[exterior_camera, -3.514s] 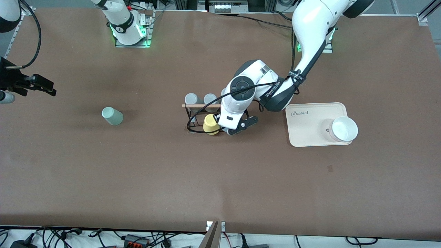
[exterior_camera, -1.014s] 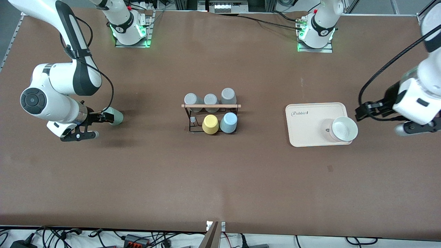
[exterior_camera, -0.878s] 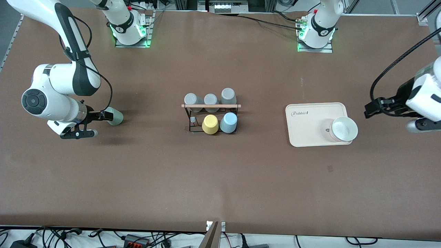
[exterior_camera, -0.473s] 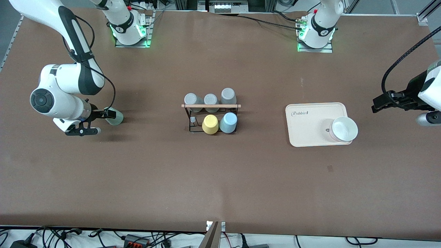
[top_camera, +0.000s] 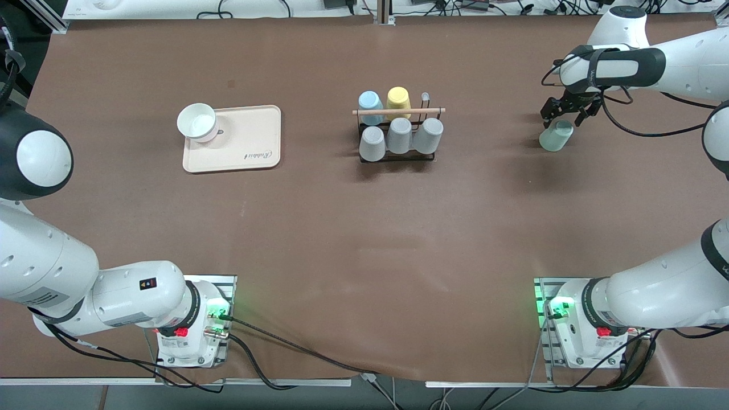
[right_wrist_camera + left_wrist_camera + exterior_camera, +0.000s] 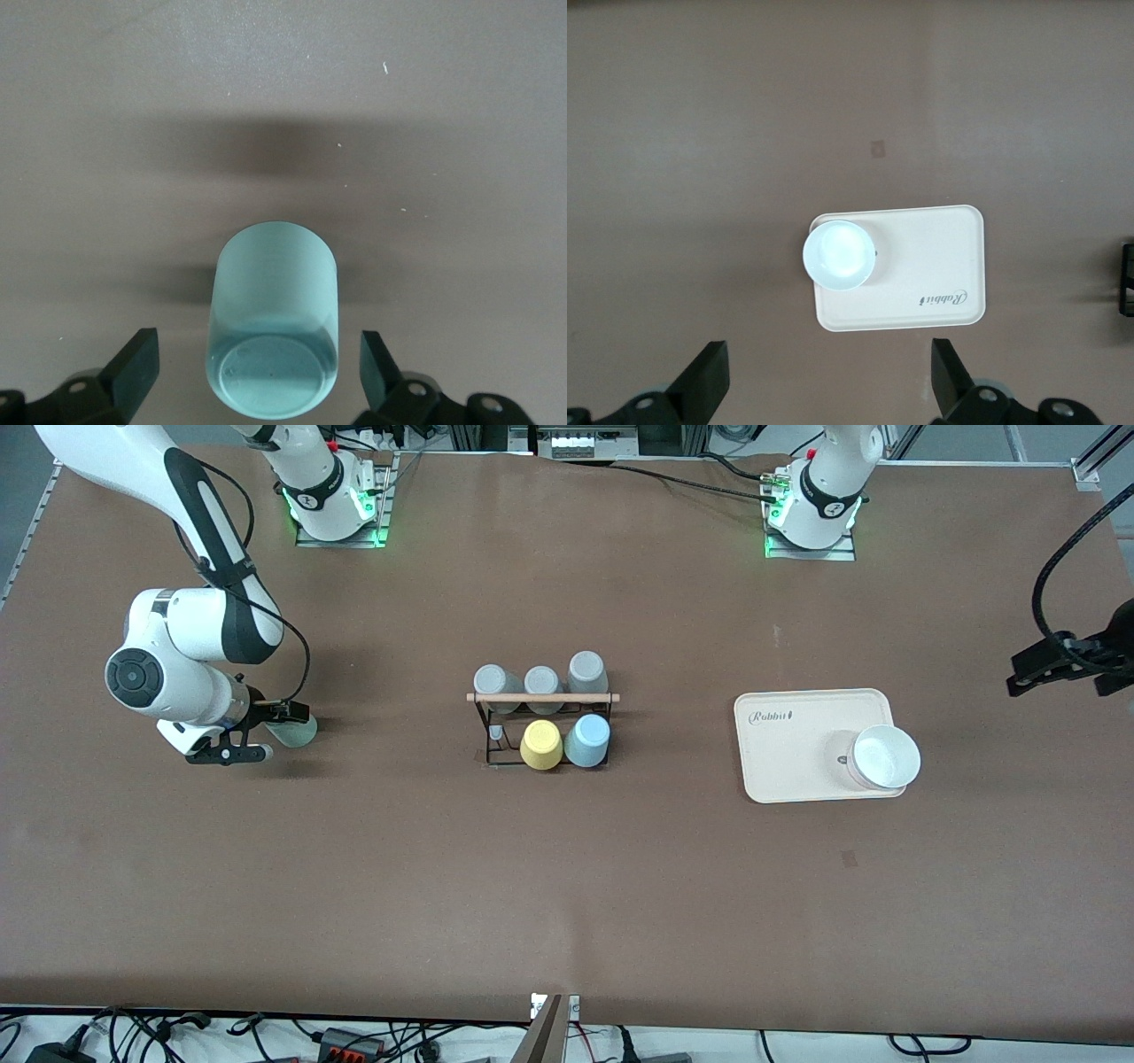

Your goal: Hang scattered cups on rack with three cups

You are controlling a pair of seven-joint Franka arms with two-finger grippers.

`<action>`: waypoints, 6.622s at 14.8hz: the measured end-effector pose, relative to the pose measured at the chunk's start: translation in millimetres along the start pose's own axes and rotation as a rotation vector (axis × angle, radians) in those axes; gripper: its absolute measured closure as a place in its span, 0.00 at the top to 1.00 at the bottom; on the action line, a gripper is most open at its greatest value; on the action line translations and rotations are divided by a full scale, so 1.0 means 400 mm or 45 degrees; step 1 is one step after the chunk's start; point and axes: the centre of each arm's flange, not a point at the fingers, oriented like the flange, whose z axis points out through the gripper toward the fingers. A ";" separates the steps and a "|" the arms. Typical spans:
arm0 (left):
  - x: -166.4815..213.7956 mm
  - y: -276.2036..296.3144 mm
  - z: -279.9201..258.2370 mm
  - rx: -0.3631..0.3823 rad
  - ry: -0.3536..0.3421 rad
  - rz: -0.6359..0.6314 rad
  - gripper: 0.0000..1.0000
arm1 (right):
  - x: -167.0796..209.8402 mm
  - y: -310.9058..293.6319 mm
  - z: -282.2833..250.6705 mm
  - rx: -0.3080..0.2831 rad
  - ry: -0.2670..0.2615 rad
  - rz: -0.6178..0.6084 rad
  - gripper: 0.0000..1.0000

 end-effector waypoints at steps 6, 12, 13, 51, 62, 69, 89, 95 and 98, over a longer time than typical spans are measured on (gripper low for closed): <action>-0.044 0.008 -0.024 -0.065 -0.008 -0.019 1.00 | 0.006 -0.001 0.036 -0.002 -0.002 0.000 1.00; -0.046 -0.005 0.014 -0.068 -0.048 -0.033 1.00 | 0.005 0.012 0.050 0.000 -0.014 0.014 0.93; -0.046 -0.005 0.014 -0.068 -0.048 -0.033 1.00 | 0.005 0.018 0.050 0.002 -0.014 0.019 0.82; -0.027 0.015 0.024 -0.065 -0.059 -0.017 1.00 | 0.064 -1.013 -0.336 0.021 0.074 0.092 0.67; -0.027 0.015 0.024 -0.065 -0.059 -0.017 1.00 | 0.107 -1.000 -0.228 -0.020 0.032 0.117 0.67; -0.026 0.015 0.025 -0.065 -0.060 -0.018 1.00 | 0.115 -0.991 -0.228 0.031 0.003 0.148 0.67; -0.023 0.009 0.031 -0.064 -0.064 -0.023 1.00 | 0.234 -0.322 -0.730 0.162 0.224 0.333 1.00; -0.023 0.009 0.031 -0.064 -0.065 -0.023 1.00 | 0.171 -0.007 -0.865 0.073 0.345 0.192 1.00; -0.023 0.009 0.031 -0.064 -0.064 -0.023 1.00 | 0.120 0.119 -0.902 0.059 0.380 0.113 1.00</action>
